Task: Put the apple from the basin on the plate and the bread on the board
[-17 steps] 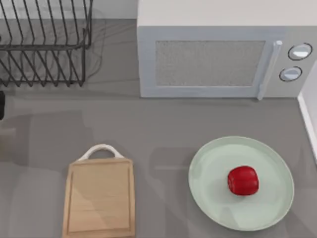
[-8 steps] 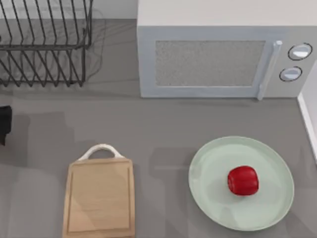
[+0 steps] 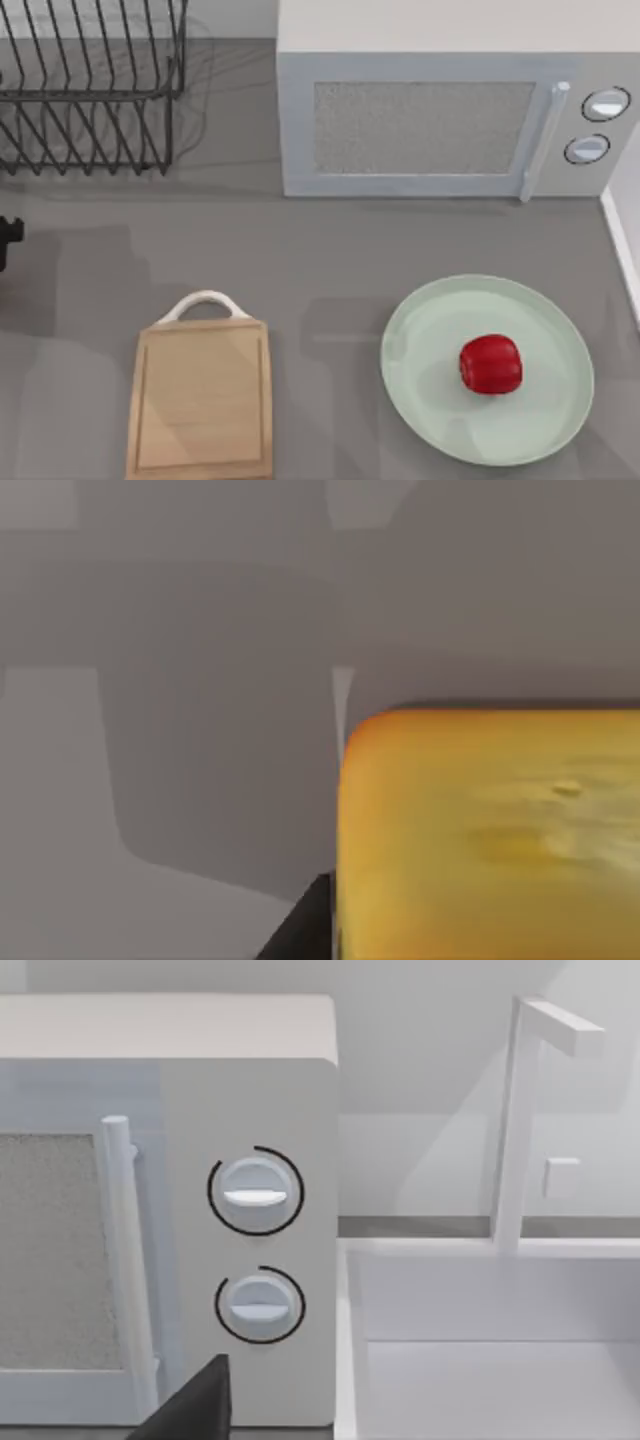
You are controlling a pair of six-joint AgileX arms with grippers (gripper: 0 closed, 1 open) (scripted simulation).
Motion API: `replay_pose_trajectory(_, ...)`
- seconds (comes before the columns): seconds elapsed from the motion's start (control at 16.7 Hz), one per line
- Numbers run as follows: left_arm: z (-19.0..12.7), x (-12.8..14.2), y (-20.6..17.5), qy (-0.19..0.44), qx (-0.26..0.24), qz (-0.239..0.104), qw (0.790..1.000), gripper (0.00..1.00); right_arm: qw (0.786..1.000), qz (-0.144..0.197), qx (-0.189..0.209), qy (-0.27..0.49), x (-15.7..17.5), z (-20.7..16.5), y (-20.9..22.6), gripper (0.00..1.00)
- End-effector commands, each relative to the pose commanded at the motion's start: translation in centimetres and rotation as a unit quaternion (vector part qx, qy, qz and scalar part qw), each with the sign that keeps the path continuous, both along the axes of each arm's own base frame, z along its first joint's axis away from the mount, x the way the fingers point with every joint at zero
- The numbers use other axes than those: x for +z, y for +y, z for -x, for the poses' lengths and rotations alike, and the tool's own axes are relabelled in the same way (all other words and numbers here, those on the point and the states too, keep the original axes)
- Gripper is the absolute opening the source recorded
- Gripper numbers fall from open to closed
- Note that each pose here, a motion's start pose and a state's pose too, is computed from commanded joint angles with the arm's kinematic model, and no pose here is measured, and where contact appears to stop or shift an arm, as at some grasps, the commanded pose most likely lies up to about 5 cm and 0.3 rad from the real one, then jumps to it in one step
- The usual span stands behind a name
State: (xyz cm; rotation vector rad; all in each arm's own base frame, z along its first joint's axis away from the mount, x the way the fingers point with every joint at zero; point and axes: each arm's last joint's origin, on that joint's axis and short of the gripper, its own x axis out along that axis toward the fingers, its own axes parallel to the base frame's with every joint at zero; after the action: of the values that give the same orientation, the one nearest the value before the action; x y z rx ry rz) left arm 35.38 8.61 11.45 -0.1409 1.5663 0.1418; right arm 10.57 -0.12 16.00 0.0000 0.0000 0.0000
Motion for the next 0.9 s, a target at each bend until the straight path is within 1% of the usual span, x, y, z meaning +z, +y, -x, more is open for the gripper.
replay_pose_trajectory(0.24, 0.0, 0.0, 0.0, 0.0, 0.0, 0.0, 1.0, 0.02, 1.0, 0.0, 0.0, 0.0, 0.0, 0.0, 0.0, 1.0)
replay_pose_trajectory(0.3, 0.0, 0.0, 0.0, 0.0, 0.0, 0.0, 1.0, 0.0, 1.0, 0.0, 0.0, 0.0, 0.0, 0.0, 0.0, 1.0)
replay_pose_trajectory(0.72, 0.0, 0.0, 0.0, 0.0, 0.0, 0.0, 1.0, 0.0, 1.0, 0.0, 0.0, 0.0, 0.0, 0.0, 0.0, 1.0)
replay_pose_trajectory(0.9, -0.17, 0.63, 0.0, -0.004, 0.0, 0.0, 1.0, 0.0, 1.0, 0.0, 0.0, 0.0, 0.0, 0.0, 0.0, 1.0)
